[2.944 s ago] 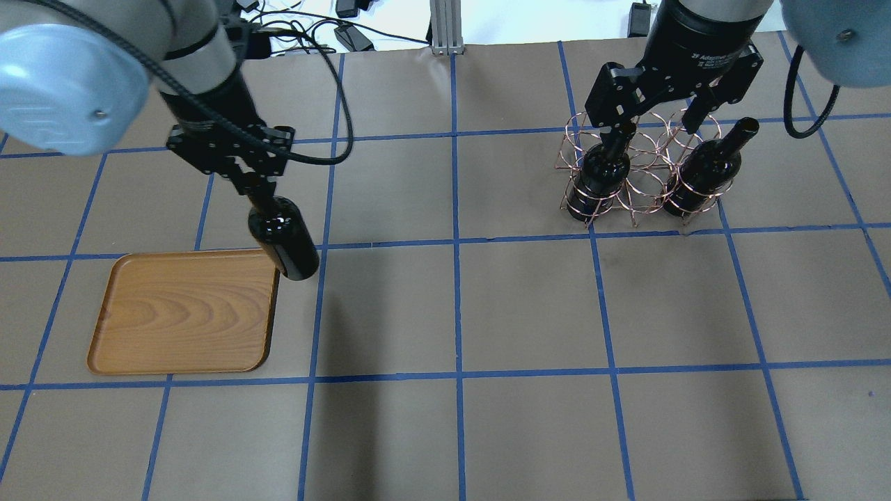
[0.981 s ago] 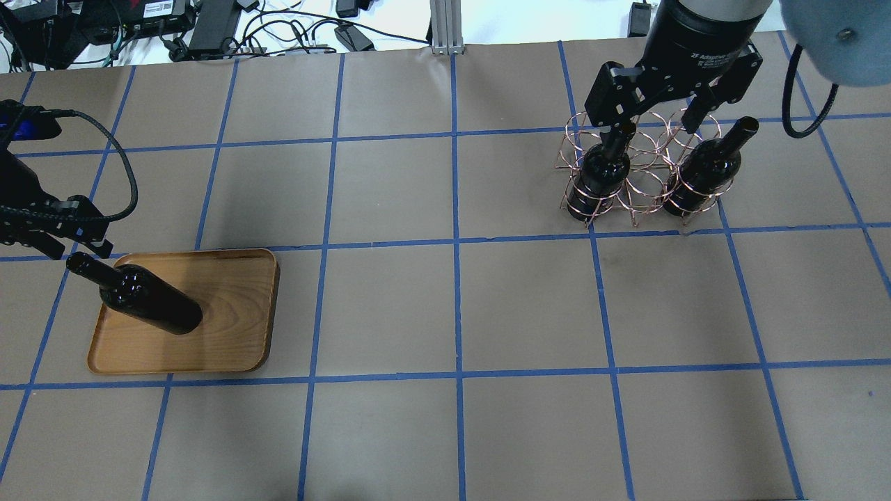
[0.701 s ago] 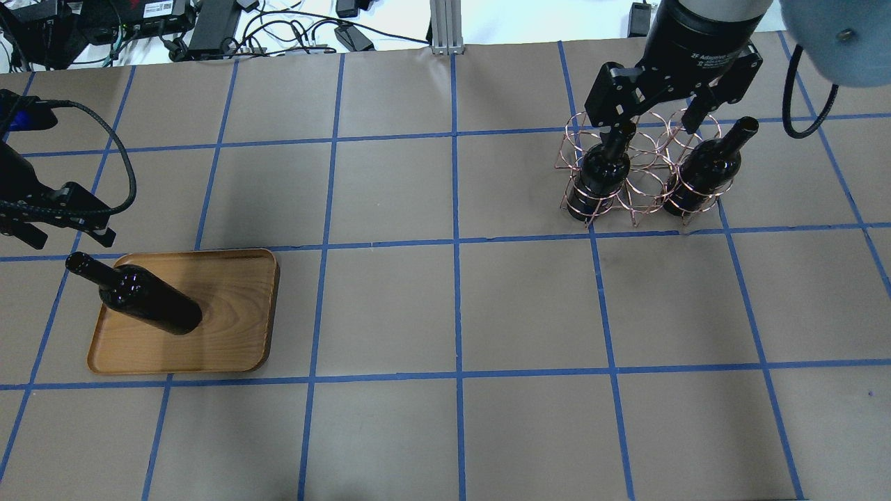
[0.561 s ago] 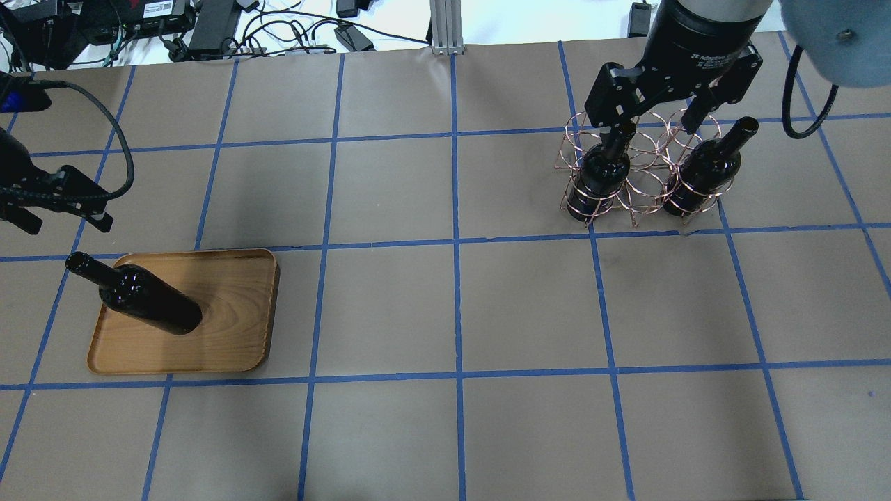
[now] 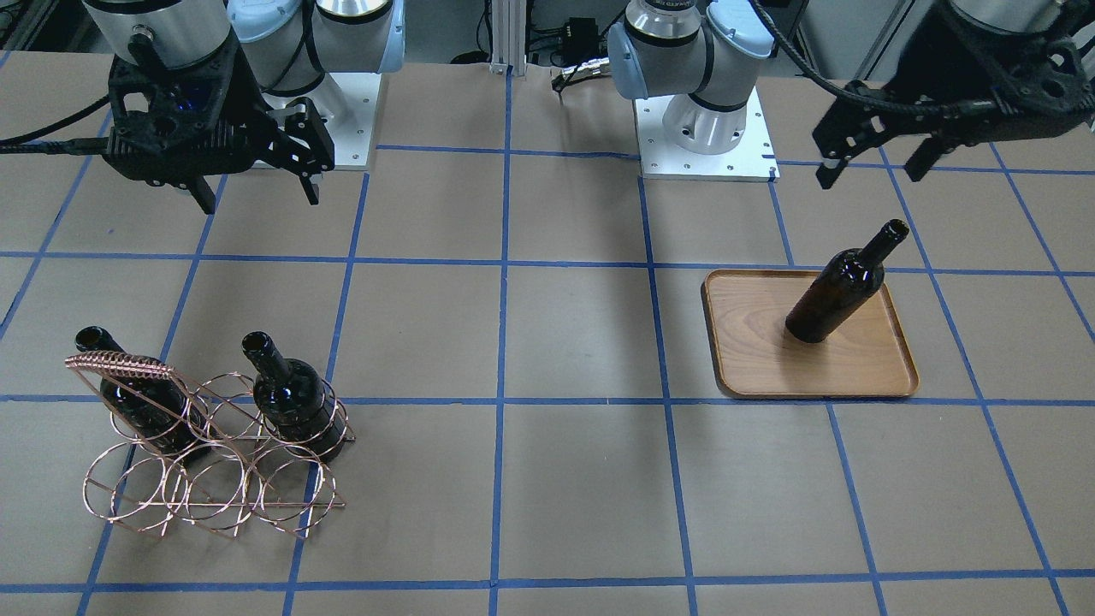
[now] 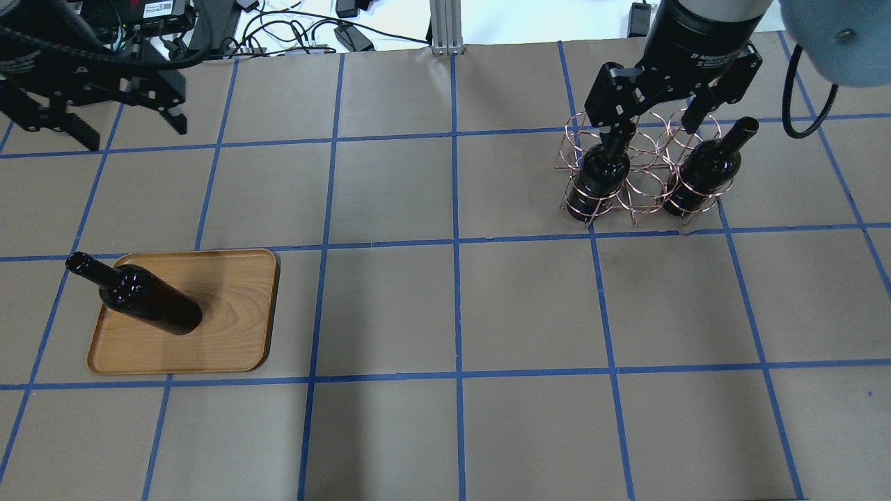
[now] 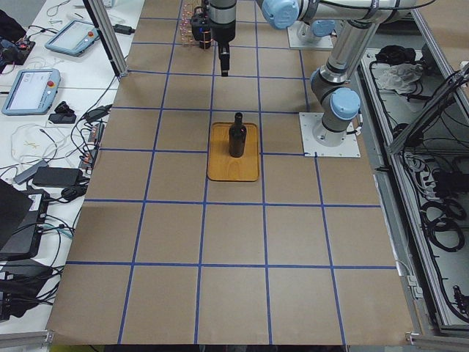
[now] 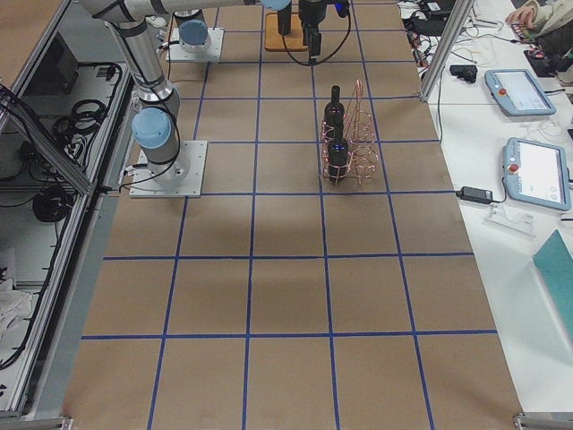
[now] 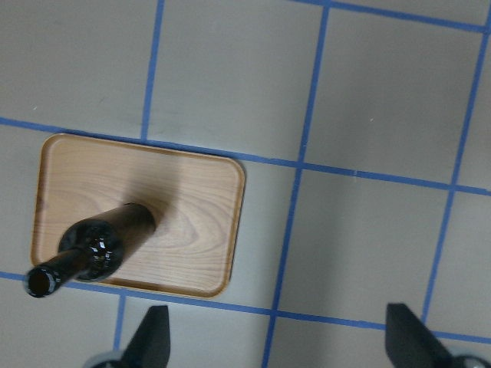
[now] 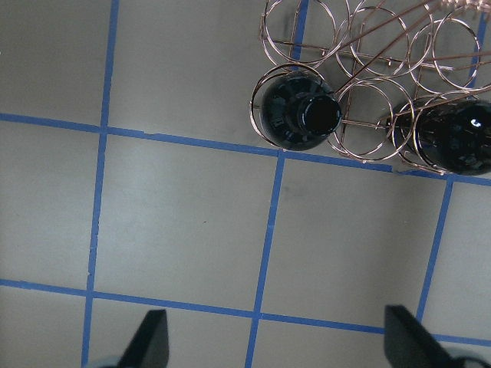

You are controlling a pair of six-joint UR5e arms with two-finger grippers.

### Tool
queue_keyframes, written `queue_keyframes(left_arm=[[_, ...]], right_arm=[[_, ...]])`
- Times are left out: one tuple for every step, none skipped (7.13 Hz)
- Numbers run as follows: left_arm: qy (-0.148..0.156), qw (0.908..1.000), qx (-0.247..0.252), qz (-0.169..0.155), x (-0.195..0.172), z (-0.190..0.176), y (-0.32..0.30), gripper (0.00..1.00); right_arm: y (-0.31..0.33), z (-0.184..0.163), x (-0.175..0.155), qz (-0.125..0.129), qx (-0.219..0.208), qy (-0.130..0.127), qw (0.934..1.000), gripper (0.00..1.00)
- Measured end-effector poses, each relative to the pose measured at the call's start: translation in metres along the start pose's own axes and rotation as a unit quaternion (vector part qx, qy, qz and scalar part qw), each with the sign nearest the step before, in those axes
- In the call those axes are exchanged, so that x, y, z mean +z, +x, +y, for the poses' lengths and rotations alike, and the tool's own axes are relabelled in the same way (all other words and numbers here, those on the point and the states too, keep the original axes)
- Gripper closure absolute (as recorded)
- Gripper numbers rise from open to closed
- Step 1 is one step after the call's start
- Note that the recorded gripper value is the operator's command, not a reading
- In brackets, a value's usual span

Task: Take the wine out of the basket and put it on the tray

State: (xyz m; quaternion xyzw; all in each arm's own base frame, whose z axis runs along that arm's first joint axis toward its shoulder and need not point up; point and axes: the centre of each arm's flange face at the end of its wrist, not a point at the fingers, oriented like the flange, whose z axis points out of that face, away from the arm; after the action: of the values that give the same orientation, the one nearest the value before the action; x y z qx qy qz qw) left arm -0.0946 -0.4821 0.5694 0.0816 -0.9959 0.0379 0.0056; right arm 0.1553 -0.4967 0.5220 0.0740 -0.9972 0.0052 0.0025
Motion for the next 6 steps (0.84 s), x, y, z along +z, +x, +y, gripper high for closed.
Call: queue_keyframes(left_arm=[[0.009, 1.0, 0.003, 0.002, 0.004, 0.004, 0.032, 0.0], [0.014, 0.9999, 0.009, -0.002, 0.009, 0.003, 0.049, 0.01], [0.018, 0.9997, 0.012, -0.011, 0.011, 0.003, 0.055, 0.0], [0.024, 0.9995, 0.014, -0.015, 0.013, -0.001, 0.057, 0.0], [0.033, 0.9992, 0.016, -0.015, 0.014, -0.006, 0.059, 0.0], [0.037, 0.999, 0.017, -0.015, 0.014, -0.008, 0.06, 0.0]], right_arm=[[0.0, 0.0, 0.0, 0.0, 0.0, 0.0, 1.0, 0.0], [0.0, 0.0, 0.0, 0.0, 0.0, 0.0, 1.0, 0.0], [0.0, 0.0, 0.0, 0.0, 0.0, 0.0, 1.0, 0.0], [0.0, 0.0, 0.0, 0.0, 0.0, -0.001, 1.0, 0.0], [0.0, 0.0, 0.0, 0.001, -0.001, 0.0, 1.0, 0.0], [0.0, -0.001, 0.0, 0.001, -0.001, 0.002, 1.0, 0.0]])
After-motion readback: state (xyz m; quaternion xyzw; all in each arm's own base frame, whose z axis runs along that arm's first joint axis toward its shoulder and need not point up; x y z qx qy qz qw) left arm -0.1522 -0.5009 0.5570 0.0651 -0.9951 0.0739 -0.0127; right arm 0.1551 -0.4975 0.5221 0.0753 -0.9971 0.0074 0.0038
